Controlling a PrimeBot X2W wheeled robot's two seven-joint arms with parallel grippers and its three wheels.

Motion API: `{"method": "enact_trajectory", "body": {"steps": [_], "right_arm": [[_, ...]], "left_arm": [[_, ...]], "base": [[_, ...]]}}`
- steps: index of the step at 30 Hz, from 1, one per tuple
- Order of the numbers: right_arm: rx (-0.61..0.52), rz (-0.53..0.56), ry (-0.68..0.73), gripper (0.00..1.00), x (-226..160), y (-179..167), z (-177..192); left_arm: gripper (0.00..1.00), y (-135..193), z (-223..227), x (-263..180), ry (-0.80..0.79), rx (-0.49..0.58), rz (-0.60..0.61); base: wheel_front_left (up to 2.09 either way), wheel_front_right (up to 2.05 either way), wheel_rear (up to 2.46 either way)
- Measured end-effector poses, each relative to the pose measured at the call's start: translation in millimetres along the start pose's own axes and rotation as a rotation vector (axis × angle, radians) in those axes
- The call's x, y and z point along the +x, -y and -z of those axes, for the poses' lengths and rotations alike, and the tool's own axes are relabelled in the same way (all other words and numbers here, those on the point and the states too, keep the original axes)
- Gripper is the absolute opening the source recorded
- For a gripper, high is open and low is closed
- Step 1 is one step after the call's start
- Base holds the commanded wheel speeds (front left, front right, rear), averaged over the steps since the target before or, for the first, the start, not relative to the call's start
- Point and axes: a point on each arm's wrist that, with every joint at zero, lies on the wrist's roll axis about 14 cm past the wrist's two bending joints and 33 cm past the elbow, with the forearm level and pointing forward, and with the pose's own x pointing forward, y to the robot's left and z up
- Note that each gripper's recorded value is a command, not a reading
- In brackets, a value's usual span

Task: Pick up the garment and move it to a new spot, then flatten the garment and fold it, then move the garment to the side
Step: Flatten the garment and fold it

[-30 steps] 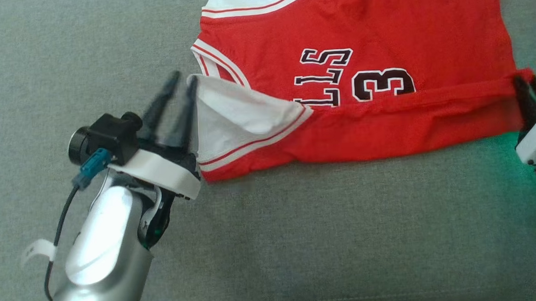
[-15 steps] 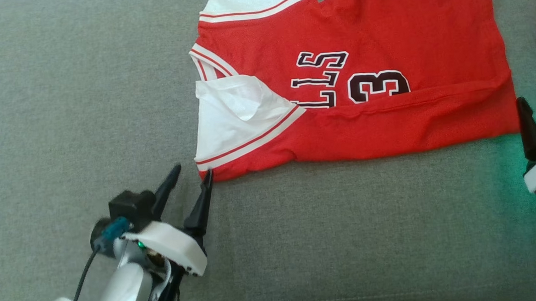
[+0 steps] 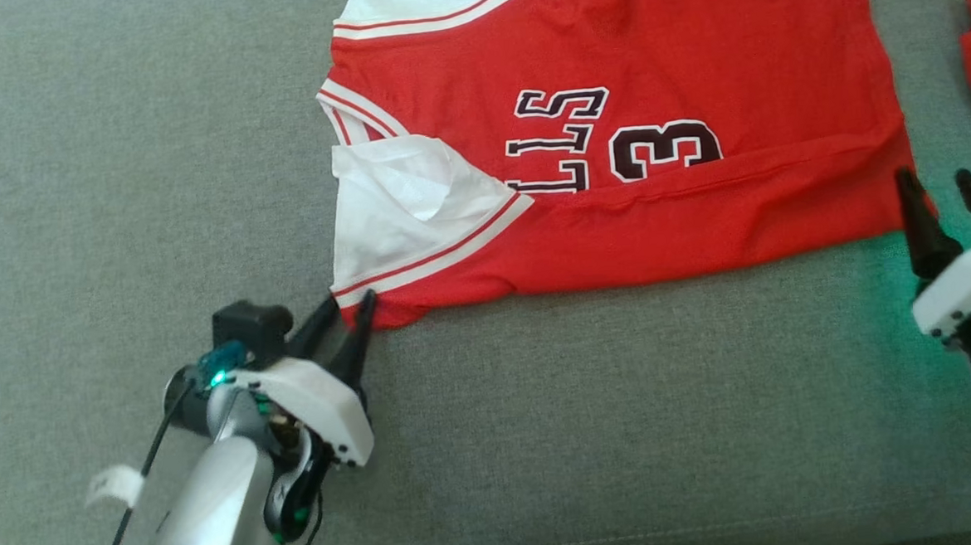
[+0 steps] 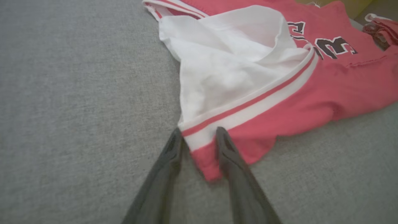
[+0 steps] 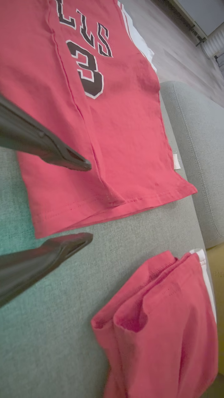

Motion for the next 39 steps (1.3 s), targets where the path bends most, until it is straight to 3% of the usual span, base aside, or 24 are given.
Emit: {"method": "enact_trajectory", "body": {"steps": [2, 10, 14, 15, 16, 17, 25, 39], "right_arm": [[-0.012, -0.006, -0.015, 1.0, 4, -3, 2], [-0.1, 0.028, -0.163, 1.0, 12, 3, 38], [-0.101, 0.026, -0.169, 1.0, 12, 2, 40], [-0.104, 0.026, -0.165, 0.59, 12, 2, 39], [-0.108, 0.025, -0.167, 0.1, 11, 3, 40], [-0.113, 0.024, -0.164, 0.0, 11, 3, 40], [-0.13, -0.002, -0.106, 0.0, -2, 2, 28], [-0.101, 0.005, -0.137, 0.0, -49, 19, 54]], "left_arm": [[0.0, 3, -1, 2, -0.013, 0.008, 0.01], [0.0, 1, -4, -5, -0.015, 0.005, 0.002], [0.0, -2, -4, -11, -0.016, 0.008, -0.005], [0.0, -2, -3, -12, -0.016, 0.001, -0.006], [0.0, -2, -2, -14, -0.016, -0.001, -0.006], [0.0, -2, -2, -16, -0.017, -0.003, -0.007], [0.0, 1, -1, -33, -0.015, -0.007, -0.015], [0.0, 18, 14, -86, -0.024, -0.058, -0.044]], "base": [[0.0, 0.0, 0.0], [0.0, 0.0, 0.0], [0.0, 0.0, 0.0], [0.0, 0.0, 0.0], [0.0, 0.0, 0.0], [0.0, 0.0, 0.0], [0.0, 0.0, 0.0], [0.0, 0.0, 0.0]]}}
